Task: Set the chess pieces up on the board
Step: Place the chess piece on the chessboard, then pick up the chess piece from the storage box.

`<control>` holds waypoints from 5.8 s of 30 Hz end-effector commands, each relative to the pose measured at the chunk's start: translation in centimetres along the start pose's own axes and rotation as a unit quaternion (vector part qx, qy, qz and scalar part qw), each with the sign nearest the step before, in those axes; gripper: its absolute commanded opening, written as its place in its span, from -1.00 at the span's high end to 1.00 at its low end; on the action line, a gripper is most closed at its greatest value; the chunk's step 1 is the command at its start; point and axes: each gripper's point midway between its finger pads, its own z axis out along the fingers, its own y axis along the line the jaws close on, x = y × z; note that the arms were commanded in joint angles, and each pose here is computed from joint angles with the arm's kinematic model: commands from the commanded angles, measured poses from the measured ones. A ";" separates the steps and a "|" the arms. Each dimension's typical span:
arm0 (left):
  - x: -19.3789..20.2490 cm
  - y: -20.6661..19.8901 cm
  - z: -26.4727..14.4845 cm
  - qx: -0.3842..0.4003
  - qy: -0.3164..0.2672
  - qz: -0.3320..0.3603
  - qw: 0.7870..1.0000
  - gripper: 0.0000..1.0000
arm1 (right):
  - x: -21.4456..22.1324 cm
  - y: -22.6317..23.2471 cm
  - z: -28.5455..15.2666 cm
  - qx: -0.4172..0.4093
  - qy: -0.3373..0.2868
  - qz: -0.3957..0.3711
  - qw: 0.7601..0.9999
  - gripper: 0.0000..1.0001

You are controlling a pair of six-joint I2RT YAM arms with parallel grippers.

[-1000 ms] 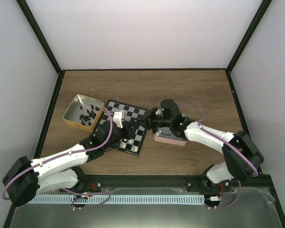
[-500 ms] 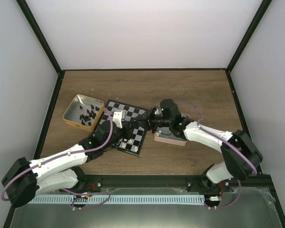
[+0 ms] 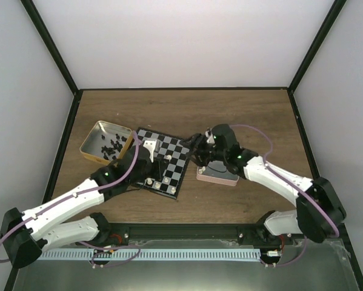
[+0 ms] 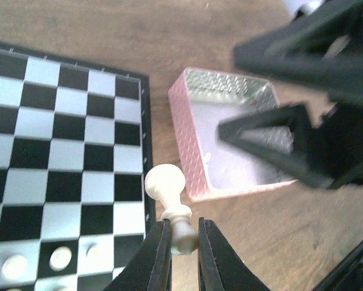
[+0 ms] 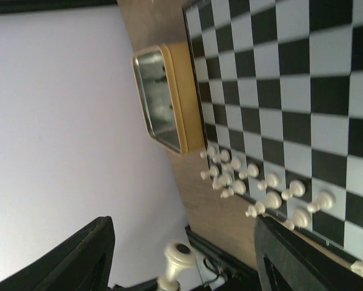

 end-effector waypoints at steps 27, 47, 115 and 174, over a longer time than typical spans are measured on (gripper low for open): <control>10.9 10.4 -4.2 -0.208 0.345 -0.013 0.915 0.91 | -4.3 -2.2 -6.3 0.055 -0.167 -0.075 0.981 -0.30; 9.2 14.9 -0.3 -0.240 0.340 -0.040 0.909 0.90 | -4.8 -2.1 -6.9 0.058 -0.183 -0.091 0.977 -0.30; 9.1 14.9 -0.4 -0.227 0.343 -0.028 0.911 0.62 | -4.1 -3.2 -6.3 0.057 -0.162 -0.083 0.982 -0.29; -3.3 8.4 -3.8 -0.109 0.031 -0.018 0.993 0.14 | -7.8 -15.0 -0.7 0.375 -0.046 -0.297 0.877 0.57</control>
